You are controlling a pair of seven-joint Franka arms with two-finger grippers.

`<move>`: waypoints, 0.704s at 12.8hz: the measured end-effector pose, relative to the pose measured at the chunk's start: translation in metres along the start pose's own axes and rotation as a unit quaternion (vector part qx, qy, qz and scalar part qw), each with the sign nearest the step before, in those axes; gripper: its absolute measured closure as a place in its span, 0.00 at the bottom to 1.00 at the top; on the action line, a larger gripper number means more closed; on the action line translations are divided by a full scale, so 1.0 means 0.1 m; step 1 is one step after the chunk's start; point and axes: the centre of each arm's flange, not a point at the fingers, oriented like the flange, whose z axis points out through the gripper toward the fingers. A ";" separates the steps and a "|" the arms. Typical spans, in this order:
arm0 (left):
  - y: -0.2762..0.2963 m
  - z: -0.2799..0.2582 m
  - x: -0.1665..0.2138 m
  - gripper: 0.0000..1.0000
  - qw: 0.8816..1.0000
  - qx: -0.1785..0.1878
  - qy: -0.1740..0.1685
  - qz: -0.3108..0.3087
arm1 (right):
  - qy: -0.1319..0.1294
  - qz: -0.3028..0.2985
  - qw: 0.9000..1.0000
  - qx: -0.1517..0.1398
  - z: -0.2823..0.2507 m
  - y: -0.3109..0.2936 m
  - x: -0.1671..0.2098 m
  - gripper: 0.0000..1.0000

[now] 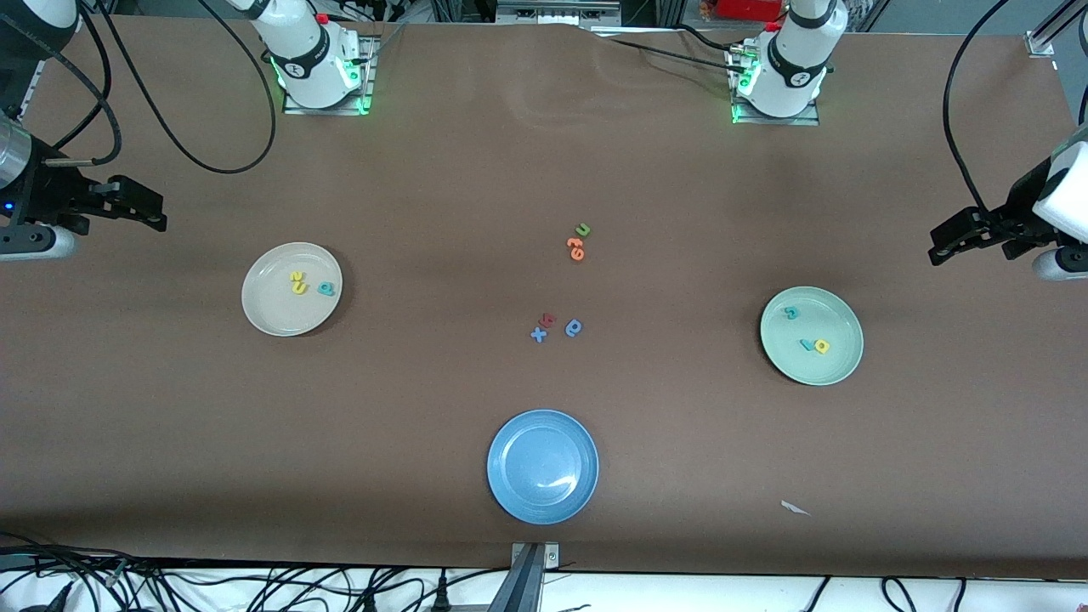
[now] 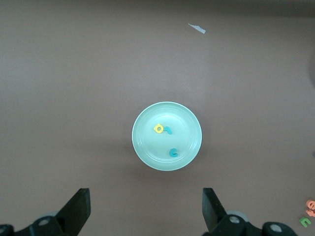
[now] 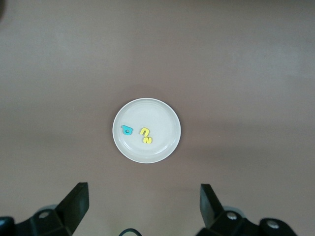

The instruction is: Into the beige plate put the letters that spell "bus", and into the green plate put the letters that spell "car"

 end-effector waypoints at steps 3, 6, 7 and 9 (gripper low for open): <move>0.00 0.00 0.00 0.00 1.000 0.000 0.000 0.000 | -0.001 0.001 1.000 0.000 0.00 0.01 0.00 0.00; 0.00 0.00 0.00 0.00 1.000 0.000 0.000 0.000 | -0.001 0.002 1.000 0.000 0.00 0.02 0.00 0.00; 0.00 0.00 0.00 0.00 1.000 0.000 0.000 0.000 | -0.001 0.002 1.000 0.000 0.00 0.02 0.00 0.00; 0.00 0.00 0.00 0.00 1.000 0.000 0.000 0.000 | -0.001 0.002 1.000 0.000 0.00 0.02 0.00 0.00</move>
